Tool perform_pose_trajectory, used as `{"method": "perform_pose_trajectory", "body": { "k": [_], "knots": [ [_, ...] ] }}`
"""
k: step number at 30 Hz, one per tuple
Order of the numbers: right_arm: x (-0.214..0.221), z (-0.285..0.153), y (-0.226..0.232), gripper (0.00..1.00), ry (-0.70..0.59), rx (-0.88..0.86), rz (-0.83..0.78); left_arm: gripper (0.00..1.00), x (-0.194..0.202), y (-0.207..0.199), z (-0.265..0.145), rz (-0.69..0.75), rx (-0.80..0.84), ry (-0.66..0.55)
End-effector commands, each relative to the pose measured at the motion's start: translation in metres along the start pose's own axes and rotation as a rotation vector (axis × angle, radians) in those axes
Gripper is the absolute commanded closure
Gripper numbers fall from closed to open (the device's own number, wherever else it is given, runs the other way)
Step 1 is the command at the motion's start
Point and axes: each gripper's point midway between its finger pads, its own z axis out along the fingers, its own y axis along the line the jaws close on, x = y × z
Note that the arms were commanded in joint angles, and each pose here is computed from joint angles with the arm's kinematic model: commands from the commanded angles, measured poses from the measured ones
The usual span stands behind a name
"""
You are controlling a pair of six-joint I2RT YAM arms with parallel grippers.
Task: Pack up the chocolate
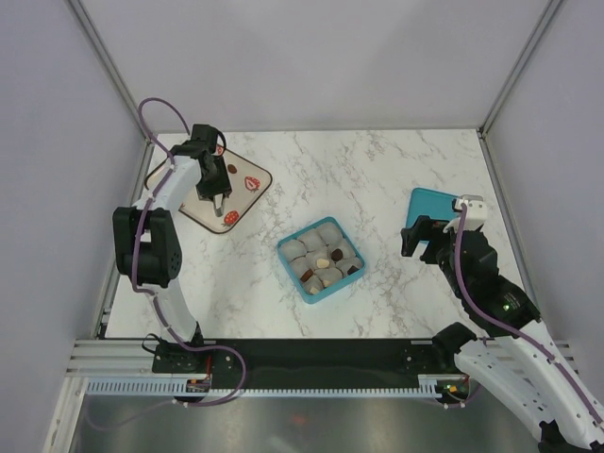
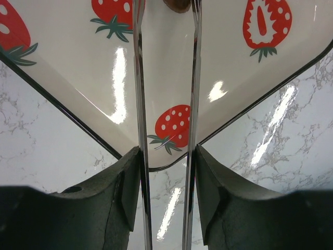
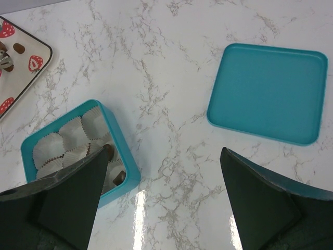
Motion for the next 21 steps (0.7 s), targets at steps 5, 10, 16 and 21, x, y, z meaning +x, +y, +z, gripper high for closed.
{"method": "perform_pose_trajectory", "body": {
  "k": [5,10,16,21],
  "knots": [
    [-0.010,-0.002,0.000,0.02,-0.038,0.001,0.013,0.53,-0.010,-0.003,0.000,-0.036,0.019,-0.034],
    [-0.009,-0.001,0.001,0.02,-0.034,0.000,0.017,0.55,-0.006,-0.001,-0.012,-0.026,0.022,-0.025],
    [-0.007,0.000,0.003,0.02,-0.028,-0.009,0.023,0.60,0.002,0.001,-0.027,-0.007,0.042,-0.017],
    [-0.008,0.000,0.005,0.03,-0.027,-0.018,0.032,0.65,0.006,0.002,-0.036,0.010,0.046,-0.007]
  ]
}}
